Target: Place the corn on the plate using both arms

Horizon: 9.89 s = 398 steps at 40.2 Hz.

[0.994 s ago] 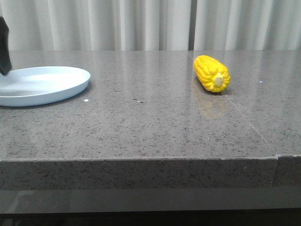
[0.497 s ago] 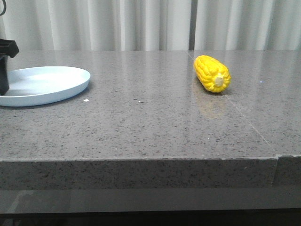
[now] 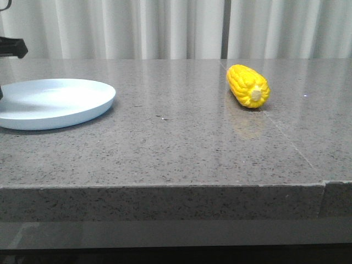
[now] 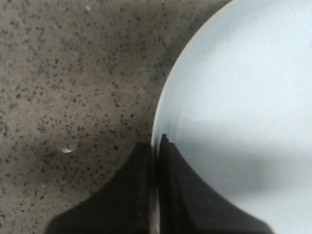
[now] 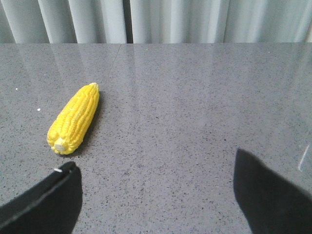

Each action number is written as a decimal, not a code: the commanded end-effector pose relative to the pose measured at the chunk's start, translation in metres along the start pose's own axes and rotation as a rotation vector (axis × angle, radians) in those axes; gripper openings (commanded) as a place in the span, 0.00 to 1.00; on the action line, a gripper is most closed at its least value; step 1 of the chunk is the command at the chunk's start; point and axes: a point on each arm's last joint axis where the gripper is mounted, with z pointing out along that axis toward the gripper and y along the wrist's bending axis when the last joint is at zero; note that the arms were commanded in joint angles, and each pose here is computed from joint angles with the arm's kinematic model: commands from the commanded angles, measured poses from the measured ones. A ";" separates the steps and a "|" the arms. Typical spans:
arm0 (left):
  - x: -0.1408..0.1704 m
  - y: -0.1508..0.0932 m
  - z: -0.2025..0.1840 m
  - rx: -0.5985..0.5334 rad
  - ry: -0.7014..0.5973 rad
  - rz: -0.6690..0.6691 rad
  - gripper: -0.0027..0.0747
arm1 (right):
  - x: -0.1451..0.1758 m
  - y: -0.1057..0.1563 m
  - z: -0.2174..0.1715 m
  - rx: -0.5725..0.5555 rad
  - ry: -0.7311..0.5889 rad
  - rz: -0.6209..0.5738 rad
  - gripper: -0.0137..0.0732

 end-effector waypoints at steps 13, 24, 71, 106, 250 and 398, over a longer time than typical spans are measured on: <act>-0.031 -0.084 -0.067 0.224 -0.229 0.110 0.01 | -0.019 0.000 -0.003 0.005 -0.103 -0.012 0.91; -0.036 -0.107 -0.022 0.252 -0.160 0.121 0.01 | -0.019 0.000 -0.003 0.005 -0.103 -0.012 0.91; 0.090 -0.032 -0.167 0.001 -0.569 0.212 0.01 | -0.019 0.000 -0.003 0.005 -0.103 -0.012 0.91; 0.284 0.024 -0.180 0.168 -1.246 0.181 0.01 | -0.022 0.001 -0.003 0.004 -0.137 -0.011 0.91; 0.284 0.024 -0.180 0.168 -1.246 0.181 0.01 | -0.065 0.214 0.265 -0.527 0.493 0.216 0.87; 0.292 0.032 -0.083 -0.016 -1.316 0.025 0.01 | 0.021 0.008 -0.030 -0.217 -0.166 -0.056 0.08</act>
